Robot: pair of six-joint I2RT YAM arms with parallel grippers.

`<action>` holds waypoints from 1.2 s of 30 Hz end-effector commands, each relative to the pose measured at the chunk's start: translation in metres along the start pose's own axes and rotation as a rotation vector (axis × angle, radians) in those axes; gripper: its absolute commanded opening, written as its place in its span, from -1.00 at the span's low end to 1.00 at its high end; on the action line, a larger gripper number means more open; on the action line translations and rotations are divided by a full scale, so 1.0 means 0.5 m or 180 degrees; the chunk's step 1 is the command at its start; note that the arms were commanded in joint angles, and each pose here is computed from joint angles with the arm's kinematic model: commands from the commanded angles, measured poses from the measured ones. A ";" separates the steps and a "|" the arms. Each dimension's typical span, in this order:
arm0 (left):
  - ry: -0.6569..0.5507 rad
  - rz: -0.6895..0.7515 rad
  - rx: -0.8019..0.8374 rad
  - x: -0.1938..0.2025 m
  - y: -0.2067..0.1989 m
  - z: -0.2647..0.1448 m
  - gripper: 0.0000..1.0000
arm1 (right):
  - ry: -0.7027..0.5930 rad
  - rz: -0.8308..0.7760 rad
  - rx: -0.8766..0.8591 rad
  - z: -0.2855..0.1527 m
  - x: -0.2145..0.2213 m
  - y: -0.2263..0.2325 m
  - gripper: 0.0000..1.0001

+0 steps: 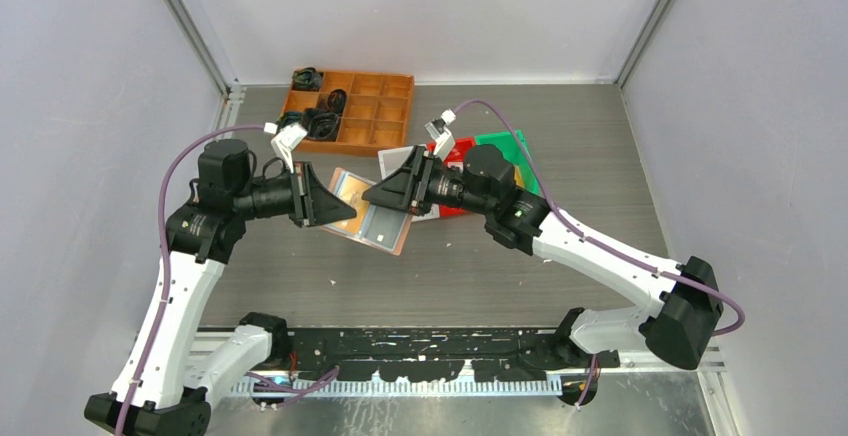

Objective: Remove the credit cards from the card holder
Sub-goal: Remove the credit card from the card holder.

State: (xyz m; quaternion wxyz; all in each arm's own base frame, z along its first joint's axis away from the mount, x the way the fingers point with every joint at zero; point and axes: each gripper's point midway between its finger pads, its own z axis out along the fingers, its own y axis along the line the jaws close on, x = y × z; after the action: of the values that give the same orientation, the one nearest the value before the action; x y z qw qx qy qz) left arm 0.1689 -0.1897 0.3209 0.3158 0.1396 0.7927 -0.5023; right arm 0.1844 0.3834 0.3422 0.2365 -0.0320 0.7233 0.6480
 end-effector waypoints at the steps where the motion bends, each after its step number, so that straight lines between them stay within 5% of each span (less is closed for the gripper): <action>1: -0.0265 0.0300 0.0300 -0.045 -0.064 -0.017 -0.98 | -0.0002 0.0018 -0.0061 0.006 0.001 0.005 -0.07; 11: -0.0757 0.0334 0.0061 -0.094 -0.064 -0.033 -1.00 | -0.0045 0.0168 0.0078 0.016 0.001 -0.015 -0.07; 22: -0.0370 -0.0034 0.0829 -0.063 -0.154 -0.043 -0.95 | -0.0059 0.0360 -0.0333 0.029 0.002 0.008 -0.06; 28: -0.0212 -0.0107 0.1019 -0.053 -0.181 -0.054 -0.62 | -0.0099 0.0347 -0.0454 0.022 0.000 0.021 -0.07; 36: -0.0115 -0.0138 0.1135 -0.039 -0.200 -0.066 -0.53 | -0.0091 0.0316 -0.0514 0.029 0.006 0.029 -0.09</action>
State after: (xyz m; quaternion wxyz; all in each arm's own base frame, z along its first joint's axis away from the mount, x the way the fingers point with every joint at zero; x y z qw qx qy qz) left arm 0.1776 -0.1929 0.3672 0.3250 0.0463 0.7528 -0.5706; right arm 0.1749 0.3898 0.3759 0.2089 -0.0175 0.6468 0.7333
